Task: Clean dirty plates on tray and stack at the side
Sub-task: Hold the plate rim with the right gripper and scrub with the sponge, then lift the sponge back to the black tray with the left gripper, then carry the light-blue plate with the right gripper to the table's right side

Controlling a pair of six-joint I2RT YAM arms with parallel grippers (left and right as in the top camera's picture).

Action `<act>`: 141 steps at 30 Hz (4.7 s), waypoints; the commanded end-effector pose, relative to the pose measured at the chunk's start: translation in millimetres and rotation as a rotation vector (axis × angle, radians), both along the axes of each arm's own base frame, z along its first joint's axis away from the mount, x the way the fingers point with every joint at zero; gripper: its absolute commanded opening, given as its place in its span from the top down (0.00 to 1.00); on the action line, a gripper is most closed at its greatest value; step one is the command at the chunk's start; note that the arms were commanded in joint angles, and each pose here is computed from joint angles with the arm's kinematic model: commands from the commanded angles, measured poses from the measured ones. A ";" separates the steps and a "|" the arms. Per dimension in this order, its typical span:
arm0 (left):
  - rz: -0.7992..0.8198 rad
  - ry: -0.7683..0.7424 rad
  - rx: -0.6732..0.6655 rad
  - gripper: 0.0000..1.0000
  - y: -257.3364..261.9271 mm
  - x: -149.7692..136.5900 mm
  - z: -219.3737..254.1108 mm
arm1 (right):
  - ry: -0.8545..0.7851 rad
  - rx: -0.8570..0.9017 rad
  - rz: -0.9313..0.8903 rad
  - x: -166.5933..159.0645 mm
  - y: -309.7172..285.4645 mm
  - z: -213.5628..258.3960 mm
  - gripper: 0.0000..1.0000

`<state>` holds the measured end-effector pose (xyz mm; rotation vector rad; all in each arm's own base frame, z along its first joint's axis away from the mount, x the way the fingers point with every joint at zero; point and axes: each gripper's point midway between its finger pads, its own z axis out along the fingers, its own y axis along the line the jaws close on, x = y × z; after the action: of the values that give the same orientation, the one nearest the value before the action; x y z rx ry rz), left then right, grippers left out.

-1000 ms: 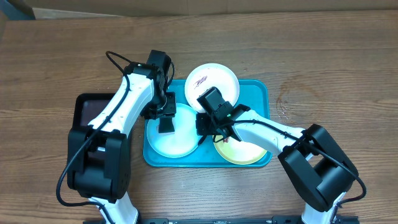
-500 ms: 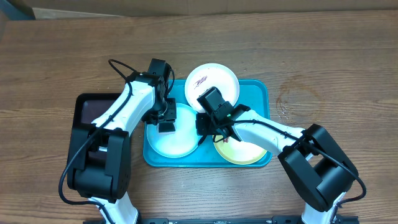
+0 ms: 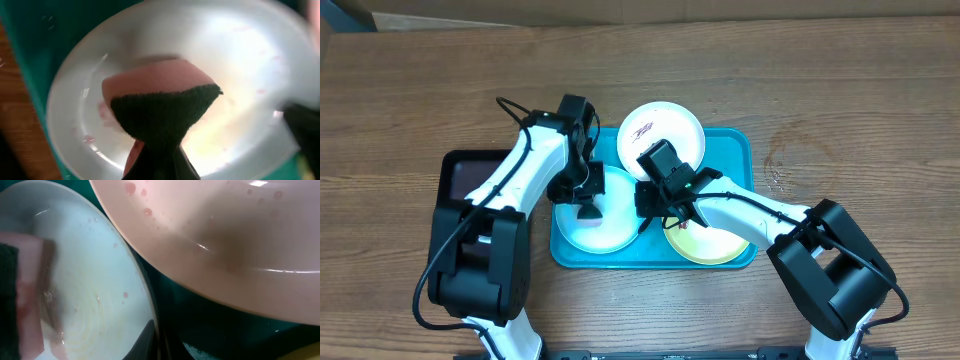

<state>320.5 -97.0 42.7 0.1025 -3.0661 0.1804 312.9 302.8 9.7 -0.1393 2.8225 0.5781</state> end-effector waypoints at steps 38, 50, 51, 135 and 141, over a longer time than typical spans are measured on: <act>0.235 -0.028 0.252 0.96 78.3 15.9 13.9 | -0.021 0.017 0.010 5.8 7.7 6.1 0.95; 0.014 0.080 -0.251 0.96 -23.3 -18.7 -10.3 | -0.021 0.018 0.010 5.9 7.8 6.2 0.95; 0.010 0.086 -0.249 0.96 -24.0 -23.6 -17.0 | -0.022 0.018 0.010 6.0 7.9 6.2 0.95; 0.854 -0.246 0.013 0.96 212.2 -40.6 113.1 | -0.638 -0.511 0.061 47.3 -17.9 215.5 0.96; 0.850 -0.249 0.014 0.96 212.5 -40.0 113.2 | -0.251 -0.154 -0.206 97.2 -102.5 183.9 0.96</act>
<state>279.6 117.6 157.4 1.5198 -3.0014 0.2063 407.8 199.4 199.5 -0.2091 2.4463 -0.1752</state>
